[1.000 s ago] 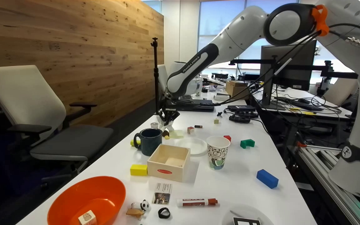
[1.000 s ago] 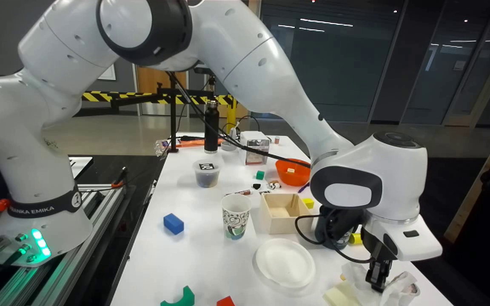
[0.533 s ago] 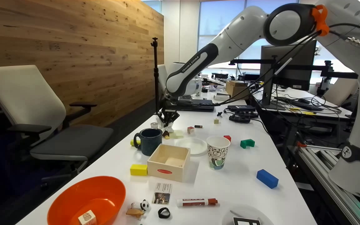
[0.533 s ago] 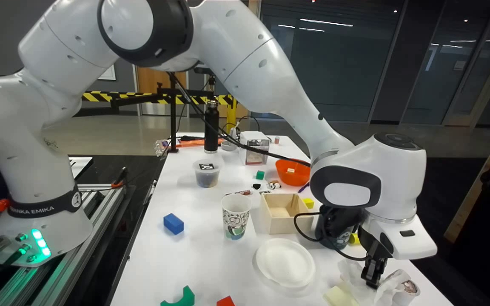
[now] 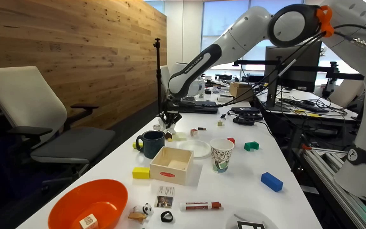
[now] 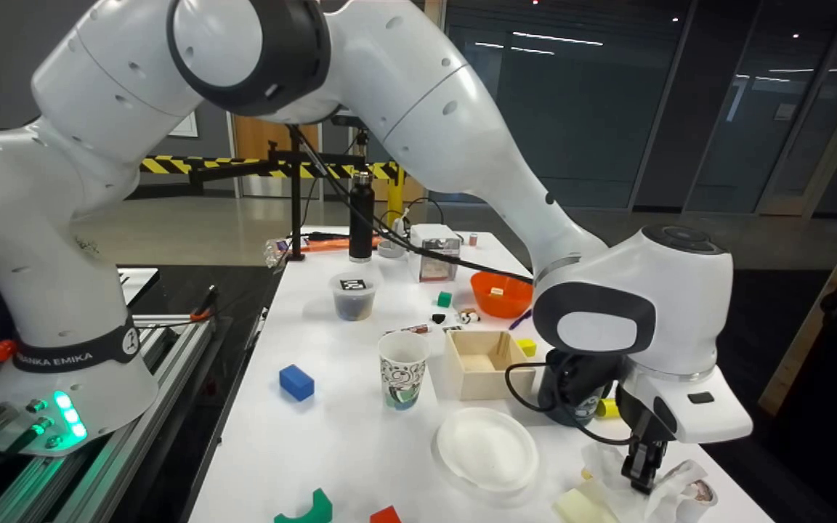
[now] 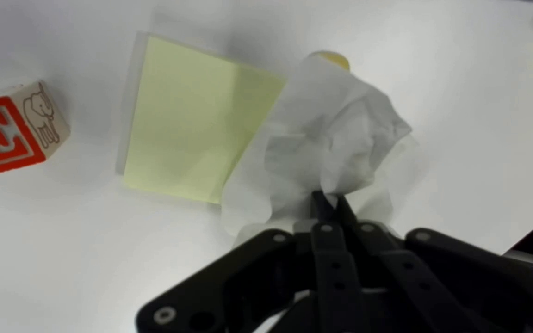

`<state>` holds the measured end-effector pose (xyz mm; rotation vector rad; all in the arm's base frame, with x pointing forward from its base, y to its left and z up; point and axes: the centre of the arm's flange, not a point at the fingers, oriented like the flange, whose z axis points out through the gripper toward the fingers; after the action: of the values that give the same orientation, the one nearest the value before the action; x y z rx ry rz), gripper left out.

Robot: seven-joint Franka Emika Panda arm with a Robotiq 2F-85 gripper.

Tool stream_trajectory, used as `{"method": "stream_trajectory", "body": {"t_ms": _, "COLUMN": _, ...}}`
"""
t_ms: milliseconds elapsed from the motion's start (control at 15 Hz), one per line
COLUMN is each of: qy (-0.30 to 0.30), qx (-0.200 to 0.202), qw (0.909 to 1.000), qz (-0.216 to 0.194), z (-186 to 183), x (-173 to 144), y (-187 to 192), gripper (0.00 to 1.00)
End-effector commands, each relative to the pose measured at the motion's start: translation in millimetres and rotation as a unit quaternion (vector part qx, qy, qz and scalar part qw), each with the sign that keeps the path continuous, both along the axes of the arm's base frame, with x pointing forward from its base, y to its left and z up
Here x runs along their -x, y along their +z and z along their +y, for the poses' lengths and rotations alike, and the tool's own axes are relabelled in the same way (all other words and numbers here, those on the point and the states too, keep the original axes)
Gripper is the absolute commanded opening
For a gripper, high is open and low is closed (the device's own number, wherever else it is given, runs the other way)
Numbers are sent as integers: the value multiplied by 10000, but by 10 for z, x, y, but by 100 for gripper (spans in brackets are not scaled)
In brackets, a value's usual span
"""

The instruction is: Wipe the brown and yellow object with the serviette

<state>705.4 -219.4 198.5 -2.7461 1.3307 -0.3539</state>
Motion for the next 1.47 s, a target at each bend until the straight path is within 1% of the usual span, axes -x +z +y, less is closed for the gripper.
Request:
{"method": "stream_trajectory", "body": {"t_ms": 0, "qy": -229, "qx": -222, "qw": 9995, "qz": -69, "z": -72, "x": -74, "y": 7, "gripper": 1}}
{"method": "stream_trajectory", "body": {"t_ms": 200, "qy": -330, "qx": -276, "qw": 9990, "qz": -121, "z": -104, "x": -64, "y": 22, "gripper": 1}}
{"method": "stream_trajectory", "body": {"t_ms": 267, "qy": -328, "qx": -224, "qw": 9991, "qz": -142, "z": -81, "x": -24, "y": 84, "gripper": 1}}
{"method": "stream_trajectory", "body": {"t_ms": 333, "qy": -166, "qx": -95, "qw": 9998, "qz": -39, "z": -71, "x": 17, "y": -3, "gripper": 2}}
{"method": "stream_trajectory", "body": {"t_ms": 800, "qy": -182, "qx": -91, "qw": 9998, "qz": -76, "z": -74, "x": -3, "y": 32, "gripper": 2}}
{"method": "stream_trajectory", "body": {"t_ms": 867, "qy": -245, "qx": -83, "qw": 9996, "qz": -105, "z": -83, "x": -64, "y": -30, "gripper": 1}}
{"method": "stream_trajectory", "body": {"t_ms": 1133, "qy": -409, "qx": -177, "qw": 9989, "qz": 134, "z": -132, "x": -285, "y": -242, "gripper": 1}}
{"method": "stream_trajectory", "body": {"t_ms": 1200, "qy": -469, "qx": -255, "qw": 9984, "qz": 174, "z": -146, "x": -338, "y": -313, "gripper": 1}}
{"method": "stream_trajectory", "body": {"t_ms": 1267, "qy": -506, "qx": -292, "qw": 9981, "qz": 171, "z": -164, "x": -401, "y": -317, "gripper": 1}}
{"method": "stream_trajectory", "body": {"t_ms": 1400, "qy": -621, "qx": -421, "qw": 9967, "qz": 310, "z": -207, "x": -513, "y": -310, "gripper": 1}}
